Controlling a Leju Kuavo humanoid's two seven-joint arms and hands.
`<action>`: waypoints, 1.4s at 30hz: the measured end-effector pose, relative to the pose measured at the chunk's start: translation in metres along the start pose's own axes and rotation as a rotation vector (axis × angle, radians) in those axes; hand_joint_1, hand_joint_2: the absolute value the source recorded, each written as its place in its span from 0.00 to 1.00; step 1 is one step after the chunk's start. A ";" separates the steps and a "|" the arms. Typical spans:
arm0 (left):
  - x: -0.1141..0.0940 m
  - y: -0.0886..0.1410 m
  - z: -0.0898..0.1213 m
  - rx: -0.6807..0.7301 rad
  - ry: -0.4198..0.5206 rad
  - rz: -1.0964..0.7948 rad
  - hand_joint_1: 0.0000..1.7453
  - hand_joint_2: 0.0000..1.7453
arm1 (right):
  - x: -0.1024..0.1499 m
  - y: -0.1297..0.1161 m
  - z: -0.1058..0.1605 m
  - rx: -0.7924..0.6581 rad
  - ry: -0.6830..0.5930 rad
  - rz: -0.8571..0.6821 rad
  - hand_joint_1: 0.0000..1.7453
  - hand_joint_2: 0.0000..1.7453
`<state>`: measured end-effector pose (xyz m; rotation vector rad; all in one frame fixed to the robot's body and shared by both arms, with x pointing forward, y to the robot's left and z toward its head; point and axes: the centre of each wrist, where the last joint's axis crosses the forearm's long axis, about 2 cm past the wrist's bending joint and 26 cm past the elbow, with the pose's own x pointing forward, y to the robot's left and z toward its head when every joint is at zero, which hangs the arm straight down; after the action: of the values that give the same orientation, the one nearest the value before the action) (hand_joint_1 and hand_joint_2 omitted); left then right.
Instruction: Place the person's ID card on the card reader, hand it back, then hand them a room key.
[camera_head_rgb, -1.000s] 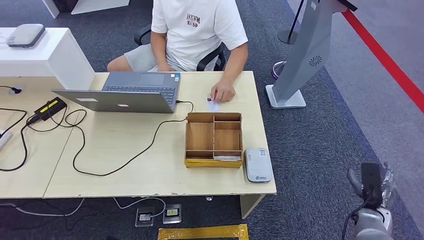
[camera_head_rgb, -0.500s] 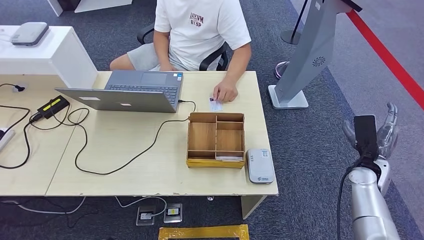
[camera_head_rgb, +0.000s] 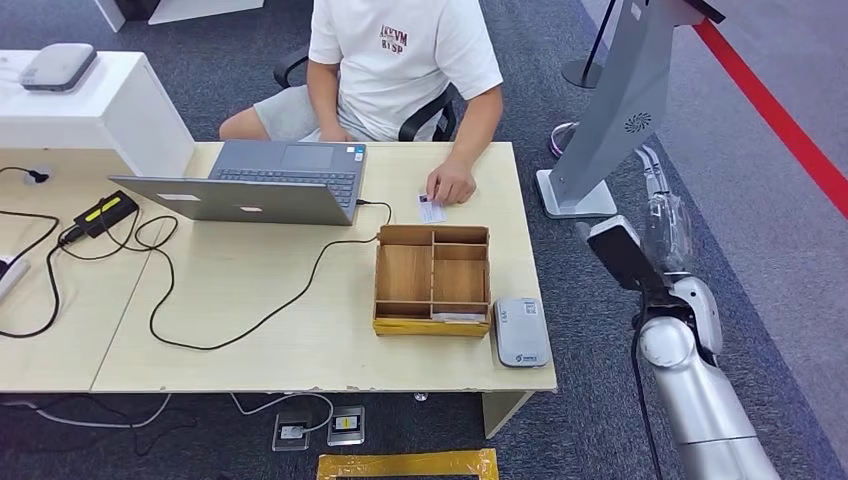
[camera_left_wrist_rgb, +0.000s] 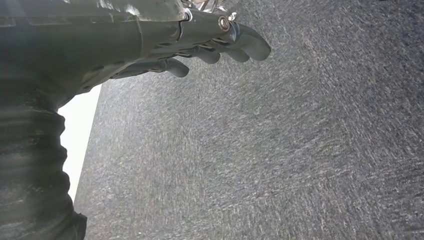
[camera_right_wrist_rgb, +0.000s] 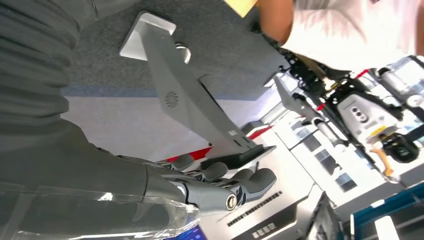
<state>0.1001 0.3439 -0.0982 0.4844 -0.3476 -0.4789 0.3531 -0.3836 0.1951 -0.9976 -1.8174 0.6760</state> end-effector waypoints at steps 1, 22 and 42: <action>0.000 0.000 0.000 0.000 0.000 0.000 0.00 1.00 | 0.003 0.000 0.000 0.003 -0.013 -0.001 0.00 1.00; -0.002 0.003 -0.001 -0.013 -0.015 -0.024 0.00 1.00 | 0.089 0.050 0.010 0.336 -0.397 -0.005 0.00 1.00; -0.005 0.005 -0.001 -0.008 -0.010 -0.027 0.00 1.00 | 0.124 0.060 0.027 0.412 -0.510 -0.047 0.00 1.00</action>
<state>0.0986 0.3504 -0.0980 0.4799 -0.3493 -0.5088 0.3191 -0.2477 0.1937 -0.5326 -2.0004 1.3027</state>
